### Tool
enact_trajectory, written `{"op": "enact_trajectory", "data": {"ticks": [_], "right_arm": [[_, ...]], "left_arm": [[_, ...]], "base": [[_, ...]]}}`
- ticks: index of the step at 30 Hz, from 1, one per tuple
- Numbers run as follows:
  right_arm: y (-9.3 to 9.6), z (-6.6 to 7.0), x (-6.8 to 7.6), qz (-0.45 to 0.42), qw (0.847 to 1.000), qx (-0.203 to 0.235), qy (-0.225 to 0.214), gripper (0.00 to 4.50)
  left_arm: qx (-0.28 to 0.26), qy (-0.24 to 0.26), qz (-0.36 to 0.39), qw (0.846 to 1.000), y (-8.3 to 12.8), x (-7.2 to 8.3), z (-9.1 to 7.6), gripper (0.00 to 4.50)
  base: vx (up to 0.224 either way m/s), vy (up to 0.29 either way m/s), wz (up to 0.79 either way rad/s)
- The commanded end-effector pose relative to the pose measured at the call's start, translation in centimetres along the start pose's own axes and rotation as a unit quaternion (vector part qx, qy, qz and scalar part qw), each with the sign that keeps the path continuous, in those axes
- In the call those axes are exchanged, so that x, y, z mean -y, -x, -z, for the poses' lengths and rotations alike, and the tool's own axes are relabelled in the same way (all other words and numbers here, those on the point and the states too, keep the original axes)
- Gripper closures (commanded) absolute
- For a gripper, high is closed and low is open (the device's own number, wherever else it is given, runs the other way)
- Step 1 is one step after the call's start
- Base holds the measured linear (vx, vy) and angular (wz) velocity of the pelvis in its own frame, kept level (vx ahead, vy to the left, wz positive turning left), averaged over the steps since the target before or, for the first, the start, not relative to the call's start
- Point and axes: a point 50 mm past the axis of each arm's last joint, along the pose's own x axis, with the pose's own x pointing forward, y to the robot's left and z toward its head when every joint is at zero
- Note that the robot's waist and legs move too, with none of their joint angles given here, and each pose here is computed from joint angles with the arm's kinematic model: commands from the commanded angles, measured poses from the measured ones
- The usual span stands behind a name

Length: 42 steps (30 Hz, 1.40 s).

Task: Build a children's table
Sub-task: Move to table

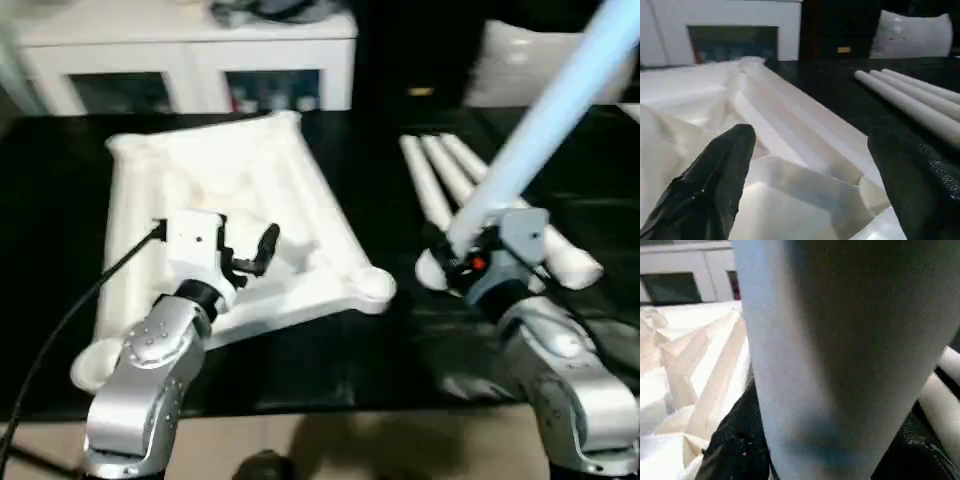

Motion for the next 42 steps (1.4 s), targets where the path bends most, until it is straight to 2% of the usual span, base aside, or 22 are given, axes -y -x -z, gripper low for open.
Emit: {"op": "enact_trajectory", "data": {"ticks": [1, 9, 24, 28, 42], "right_arm": [[0.01, -0.25, 0.22, 0.005, 1.0, 0.001, 0.011, 2.59], [-0.09, -0.27, -0.11, -0.01, 1.0, -0.002, 0.027, 2.59], [-0.25, -0.51, -0.11, -0.024, 0.998, -0.01, 0.051, 2.59], [-0.23, -0.44, -0.14, -0.026, 0.998, -0.01, 0.05, 2.59], [-0.21, -0.38, 0.09, -0.014, 0.999, -0.004, 0.05, 2.59]], "left_arm": [[0.006, -0.005, -0.009, 1.0, 0.07, -0.09, -0.23, 0.47], [0.027, 0.005, -0.008, 1.0, 0.16, 0.33, -0.76, 0.47], [0.028, 0.011, -0.001, 1.0, 0.02, 0.6, -0.54, 0.47], [0.028, 0.012, 0.001, 1.0, 0.01, 0.67, -0.56, 0.47], [0.024, 0.006, -0.001, 1.0, -0.08, 0.7, -0.42, 0.47]], "base": [[0.0, 0.0, 0.0], [0.0, 0.0, 0.0], [0.014, 0.004, -0.01], [0.004, 0.016, 0.48], [0.113, 0.002, 0.18]]}}
